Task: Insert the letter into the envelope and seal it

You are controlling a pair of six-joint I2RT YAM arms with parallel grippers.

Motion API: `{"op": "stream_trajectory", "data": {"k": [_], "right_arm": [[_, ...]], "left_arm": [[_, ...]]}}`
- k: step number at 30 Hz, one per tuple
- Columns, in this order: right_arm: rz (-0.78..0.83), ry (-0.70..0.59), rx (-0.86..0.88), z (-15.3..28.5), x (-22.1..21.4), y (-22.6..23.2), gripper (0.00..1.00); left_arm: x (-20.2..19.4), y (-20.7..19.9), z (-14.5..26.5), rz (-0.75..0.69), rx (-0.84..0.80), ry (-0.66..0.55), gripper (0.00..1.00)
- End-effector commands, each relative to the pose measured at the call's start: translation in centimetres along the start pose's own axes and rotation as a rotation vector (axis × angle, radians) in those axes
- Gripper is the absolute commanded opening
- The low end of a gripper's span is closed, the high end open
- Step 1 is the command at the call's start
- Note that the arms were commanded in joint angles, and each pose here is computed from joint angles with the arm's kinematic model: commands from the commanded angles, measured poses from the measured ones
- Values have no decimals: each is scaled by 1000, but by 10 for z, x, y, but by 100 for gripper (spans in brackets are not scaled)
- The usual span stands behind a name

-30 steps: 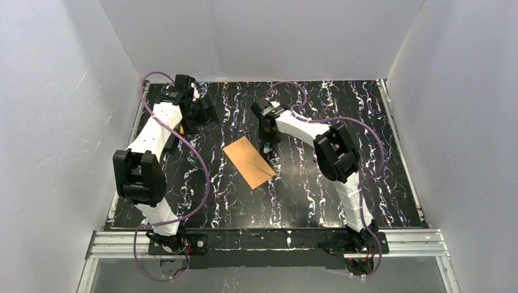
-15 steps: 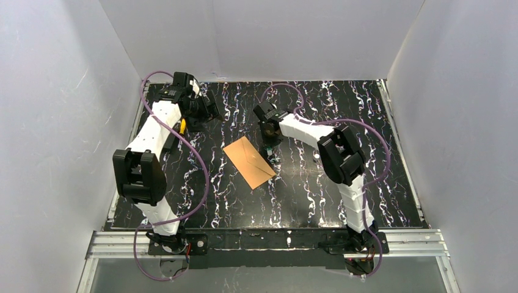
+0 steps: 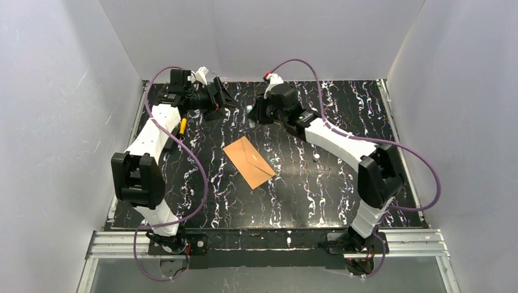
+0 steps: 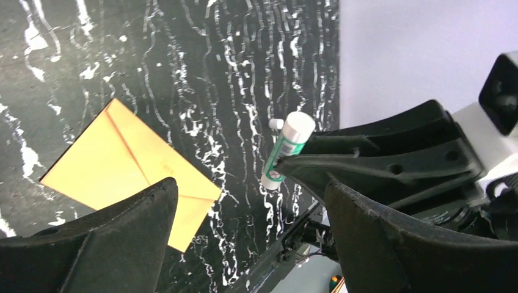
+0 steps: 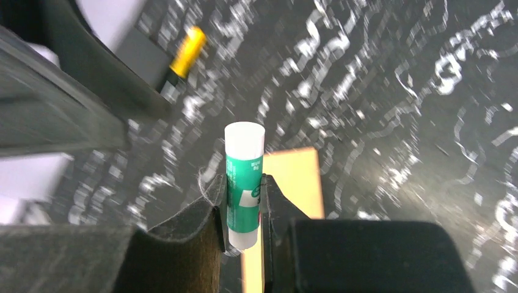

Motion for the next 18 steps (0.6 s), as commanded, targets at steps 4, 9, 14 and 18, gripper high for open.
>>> {"op": "stream_trajectory", "data": {"k": [4,9,14,18], "right_arm": [[-366,-461,200,37,100,28,21],[-504,-552,327,48,133,32,22],[-603,-568,434,53,146,39,23],[-626,-558,507,53,152,47,23]], "left_arm": [[10,-74,51,-100,-320,-134,88],[15,-100,64,-110,-463,-113,83],[15,-107,68,-145,-480,-112,77],[17,-112,65,-105,-499,-72,75]]}}
Point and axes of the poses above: each gripper's point midway between its finger pads, its own z axis back along the fingers, its own y axis along the line the jaws close on, x = y × z, the point moved 5 cm from there along z, back along the fingers, and after that the axes turned 7 degrees about z, right-handed, at the moved point
